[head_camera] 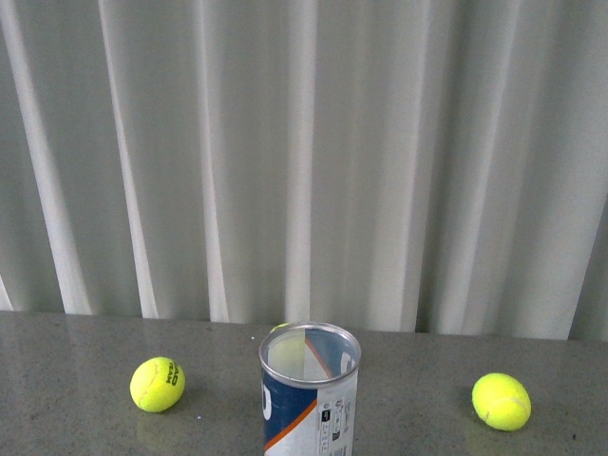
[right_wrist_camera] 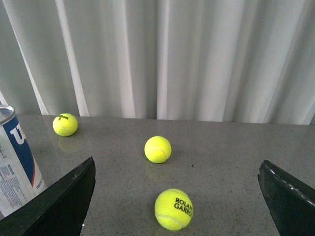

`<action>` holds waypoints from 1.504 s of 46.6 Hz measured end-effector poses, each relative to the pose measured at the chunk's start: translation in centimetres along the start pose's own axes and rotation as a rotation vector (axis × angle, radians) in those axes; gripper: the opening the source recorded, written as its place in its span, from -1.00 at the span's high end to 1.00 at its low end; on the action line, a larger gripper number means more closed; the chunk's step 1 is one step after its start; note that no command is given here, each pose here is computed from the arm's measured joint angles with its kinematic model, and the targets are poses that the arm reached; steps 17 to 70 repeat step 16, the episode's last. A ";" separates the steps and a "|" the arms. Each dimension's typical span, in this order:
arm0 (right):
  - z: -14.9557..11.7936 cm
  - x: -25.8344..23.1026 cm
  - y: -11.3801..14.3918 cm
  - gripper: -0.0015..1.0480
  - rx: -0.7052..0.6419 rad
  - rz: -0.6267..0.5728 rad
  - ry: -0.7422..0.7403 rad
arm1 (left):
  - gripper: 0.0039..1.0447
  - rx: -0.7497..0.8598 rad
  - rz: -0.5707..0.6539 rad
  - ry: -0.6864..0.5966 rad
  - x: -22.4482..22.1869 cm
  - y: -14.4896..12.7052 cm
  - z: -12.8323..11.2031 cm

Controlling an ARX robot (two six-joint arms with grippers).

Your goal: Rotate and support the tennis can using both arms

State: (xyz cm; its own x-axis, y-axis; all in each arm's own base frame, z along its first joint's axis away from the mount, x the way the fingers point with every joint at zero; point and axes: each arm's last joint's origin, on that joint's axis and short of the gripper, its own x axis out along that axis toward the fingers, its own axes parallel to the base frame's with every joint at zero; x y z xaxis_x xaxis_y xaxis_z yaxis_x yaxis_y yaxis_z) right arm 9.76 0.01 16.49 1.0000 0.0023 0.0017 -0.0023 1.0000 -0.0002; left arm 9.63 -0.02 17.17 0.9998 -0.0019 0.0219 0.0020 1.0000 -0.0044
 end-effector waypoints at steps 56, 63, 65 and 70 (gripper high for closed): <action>0.0 0.0 0.0 -0.87 0.000 0.000 0.000 | -0.88 0.000 0.000 0.000 0.0 0.0 0.0; 0.0 0.0 0.0 -0.87 0.000 0.000 0.000 | -0.88 0.000 0.000 0.000 0.0 0.0 0.0; 0.0 0.0 0.0 -0.87 0.000 0.000 0.000 | -0.88 0.000 0.000 0.000 0.0 0.0 0.0; 0.0 0.0 0.0 -0.87 0.000 0.000 0.000 | -0.88 0.000 0.000 0.000 0.0 0.0 0.0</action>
